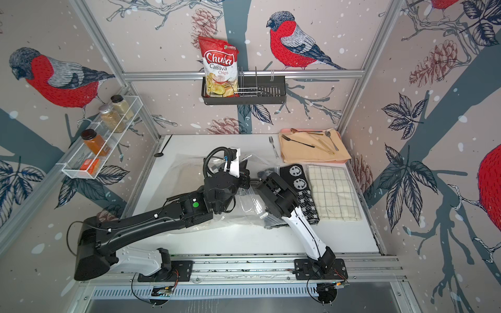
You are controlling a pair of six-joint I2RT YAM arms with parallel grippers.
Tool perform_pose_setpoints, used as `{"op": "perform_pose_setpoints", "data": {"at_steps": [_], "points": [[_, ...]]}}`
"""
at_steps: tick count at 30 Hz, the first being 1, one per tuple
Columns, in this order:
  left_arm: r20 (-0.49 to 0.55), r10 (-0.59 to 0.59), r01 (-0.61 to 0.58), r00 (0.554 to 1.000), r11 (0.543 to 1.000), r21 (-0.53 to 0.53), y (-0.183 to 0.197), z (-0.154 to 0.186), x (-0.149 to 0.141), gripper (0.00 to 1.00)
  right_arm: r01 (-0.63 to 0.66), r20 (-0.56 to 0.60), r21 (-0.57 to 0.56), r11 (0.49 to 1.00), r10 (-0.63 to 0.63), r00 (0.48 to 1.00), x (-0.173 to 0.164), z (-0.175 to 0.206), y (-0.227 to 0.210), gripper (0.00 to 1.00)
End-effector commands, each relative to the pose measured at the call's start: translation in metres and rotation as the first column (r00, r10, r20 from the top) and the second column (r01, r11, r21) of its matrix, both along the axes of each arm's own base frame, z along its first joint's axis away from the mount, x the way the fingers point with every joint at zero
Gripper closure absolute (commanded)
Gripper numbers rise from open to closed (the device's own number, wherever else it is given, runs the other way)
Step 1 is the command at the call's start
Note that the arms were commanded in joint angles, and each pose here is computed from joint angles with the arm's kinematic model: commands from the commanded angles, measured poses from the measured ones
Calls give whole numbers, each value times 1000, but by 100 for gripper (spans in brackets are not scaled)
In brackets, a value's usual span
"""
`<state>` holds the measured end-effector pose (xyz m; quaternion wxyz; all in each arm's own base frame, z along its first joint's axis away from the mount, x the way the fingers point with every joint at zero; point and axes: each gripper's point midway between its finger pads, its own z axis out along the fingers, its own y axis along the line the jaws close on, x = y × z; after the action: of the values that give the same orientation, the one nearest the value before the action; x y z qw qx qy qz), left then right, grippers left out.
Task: Take the scarf out of the vacuum bag
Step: Take out the scarf from the vacuum bag.
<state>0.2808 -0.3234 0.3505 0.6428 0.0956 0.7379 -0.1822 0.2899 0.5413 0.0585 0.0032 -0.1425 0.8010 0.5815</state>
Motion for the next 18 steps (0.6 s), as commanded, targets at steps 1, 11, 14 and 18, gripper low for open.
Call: {"op": "perform_pose_setpoints", "data": {"at_steps": [1,11,14,18], "points": [[20,40,-39,999,998,-48,8,10,3,100,-22,57,-53,998,25,998,-5,-7,-11,100],[15,46,-45,999,998,-53,11,6,8,100,-29,70,-110,994,37,997,-13,-22,-26,100],[13,48,-47,999,997,-53,12,6,8,100,-34,73,-100,994,42,996,-14,-20,-24,100],[7,51,-50,999,997,-54,15,5,8,100,-46,91,-105,993,56,994,-17,-22,-25,100]]}}
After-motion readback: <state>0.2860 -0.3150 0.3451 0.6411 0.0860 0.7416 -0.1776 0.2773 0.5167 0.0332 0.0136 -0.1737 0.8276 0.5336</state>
